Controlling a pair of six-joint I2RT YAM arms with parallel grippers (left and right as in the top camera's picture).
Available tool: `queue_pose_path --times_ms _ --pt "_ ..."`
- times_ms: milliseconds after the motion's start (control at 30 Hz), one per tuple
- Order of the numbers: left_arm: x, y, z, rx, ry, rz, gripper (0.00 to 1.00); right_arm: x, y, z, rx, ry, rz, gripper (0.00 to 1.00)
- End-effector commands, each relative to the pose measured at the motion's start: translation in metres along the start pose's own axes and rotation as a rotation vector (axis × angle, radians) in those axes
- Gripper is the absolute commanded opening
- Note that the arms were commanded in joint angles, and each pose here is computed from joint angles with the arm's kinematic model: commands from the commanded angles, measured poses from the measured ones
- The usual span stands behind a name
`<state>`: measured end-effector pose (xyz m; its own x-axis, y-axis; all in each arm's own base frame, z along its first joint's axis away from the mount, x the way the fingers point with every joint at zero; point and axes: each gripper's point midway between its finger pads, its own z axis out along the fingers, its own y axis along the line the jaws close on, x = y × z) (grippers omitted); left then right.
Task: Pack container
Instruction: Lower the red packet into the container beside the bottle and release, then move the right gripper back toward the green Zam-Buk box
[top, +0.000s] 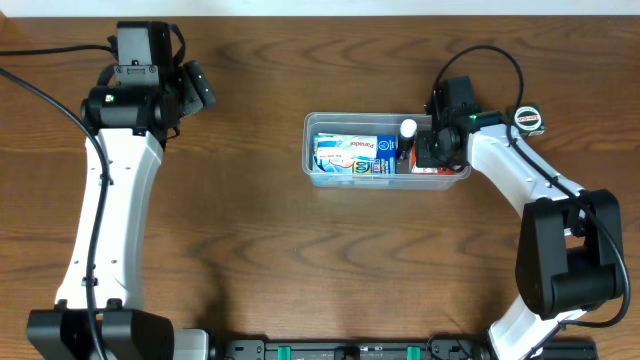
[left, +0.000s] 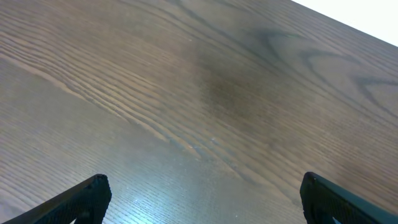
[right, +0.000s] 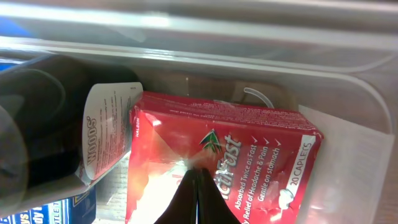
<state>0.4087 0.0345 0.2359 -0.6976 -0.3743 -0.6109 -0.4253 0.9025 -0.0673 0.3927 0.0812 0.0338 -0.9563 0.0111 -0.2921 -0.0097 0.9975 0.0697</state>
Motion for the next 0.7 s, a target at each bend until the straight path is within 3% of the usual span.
queue_pose_path --times_ms 0,267,467,667 --pt "0.004 0.002 0.003 -0.008 0.013 0.015 0.98 -0.016 0.007 -0.018 -0.008 -0.051 -0.011 0.01" --pt "0.004 0.002 0.003 -0.008 0.013 0.015 0.98 -0.067 0.005 -0.132 -0.026 -0.338 -0.033 0.05" --pt "0.004 0.002 0.003 -0.008 0.013 0.015 0.98 -0.085 -0.071 -0.209 0.183 -0.559 0.114 0.04" --pt "0.004 0.002 0.003 -0.008 0.013 0.015 0.98 -0.079 -0.145 -0.220 0.293 -0.566 0.248 0.06"
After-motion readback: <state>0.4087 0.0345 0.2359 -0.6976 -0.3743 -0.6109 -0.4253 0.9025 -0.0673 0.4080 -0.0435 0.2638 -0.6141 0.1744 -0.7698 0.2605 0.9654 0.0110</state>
